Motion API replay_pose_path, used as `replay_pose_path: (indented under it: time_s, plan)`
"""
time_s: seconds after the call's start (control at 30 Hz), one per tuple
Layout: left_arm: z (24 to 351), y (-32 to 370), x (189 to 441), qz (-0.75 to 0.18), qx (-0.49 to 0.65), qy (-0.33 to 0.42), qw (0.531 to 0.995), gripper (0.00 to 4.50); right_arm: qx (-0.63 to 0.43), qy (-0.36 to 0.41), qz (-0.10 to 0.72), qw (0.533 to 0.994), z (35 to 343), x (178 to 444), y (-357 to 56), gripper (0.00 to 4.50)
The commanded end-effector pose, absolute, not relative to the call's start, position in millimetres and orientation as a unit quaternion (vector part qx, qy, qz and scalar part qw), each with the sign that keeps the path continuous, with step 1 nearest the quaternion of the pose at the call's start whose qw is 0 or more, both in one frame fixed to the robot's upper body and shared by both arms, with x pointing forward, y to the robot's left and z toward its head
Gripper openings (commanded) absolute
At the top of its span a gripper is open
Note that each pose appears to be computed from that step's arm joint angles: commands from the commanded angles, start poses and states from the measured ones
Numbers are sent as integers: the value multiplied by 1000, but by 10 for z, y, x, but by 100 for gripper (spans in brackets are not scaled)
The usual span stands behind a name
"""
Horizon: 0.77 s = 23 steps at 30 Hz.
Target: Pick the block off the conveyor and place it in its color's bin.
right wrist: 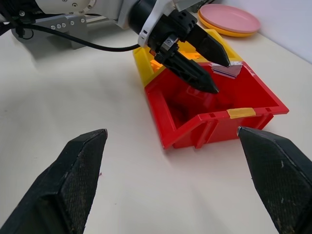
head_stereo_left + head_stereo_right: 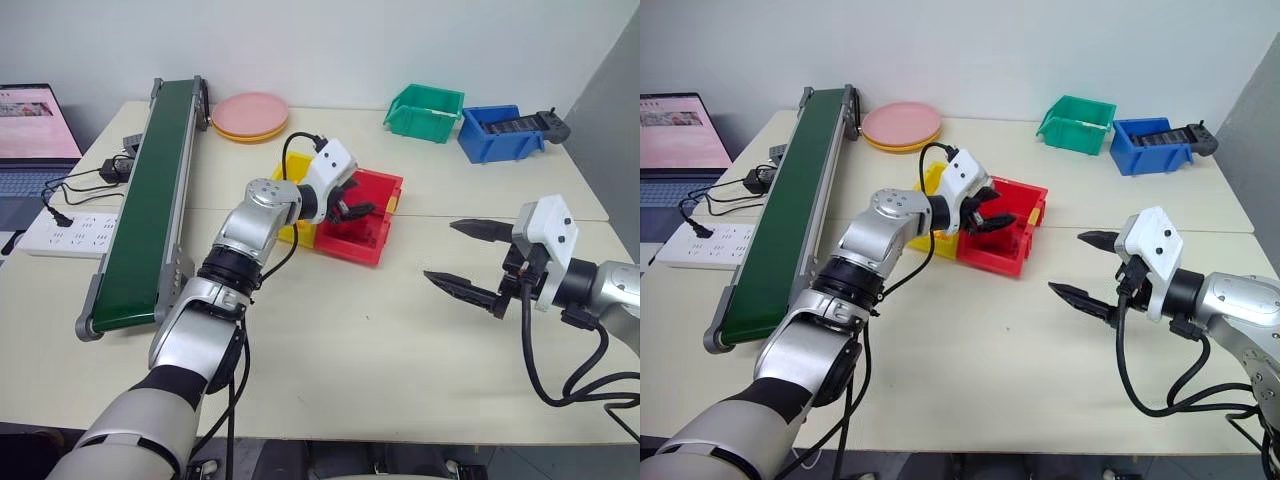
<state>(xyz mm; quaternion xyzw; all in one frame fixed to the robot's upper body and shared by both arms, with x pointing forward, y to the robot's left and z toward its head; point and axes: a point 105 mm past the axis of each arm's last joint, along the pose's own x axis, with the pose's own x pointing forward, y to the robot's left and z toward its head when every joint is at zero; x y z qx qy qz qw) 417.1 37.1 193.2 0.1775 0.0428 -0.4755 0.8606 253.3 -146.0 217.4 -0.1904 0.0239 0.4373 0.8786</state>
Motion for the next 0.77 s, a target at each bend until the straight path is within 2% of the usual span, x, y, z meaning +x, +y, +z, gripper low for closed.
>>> replay_pose_path:
  time_s: [0.03, 0.2, 0.33, 0.47, 0.57, 0.77]
  plan:
    - [2330, 389, 4118, -469, 184, -22, 863, 447, -209, -4, 429, 879, 2282, 2545, -1467, 450]
    - [2442, 779, 4000, -421, 207, -49, 882, 447, -222, -31, 420, 879, 2302, 2623, -1472, 450]
    - [2306, 1328, 3887, -344, 223, -32, 912, 447, -236, -81, 397, 883, 2300, 2741, -1495, 450]
    - [2192, 1613, 3771, -303, 217, -15, 928, 447, -219, -84, 410, 881, 2229, 2789, -1503, 450]
    - [2097, 1945, 3562, -250, 193, -7, 949, 447, -203, -83, 424, 879, 2175, 2836, -1511, 450]
    - [2026, 1992, 3383, -228, 152, -7, 962, 447, -201, -88, 435, 873, 2148, 2911, -1498, 450]
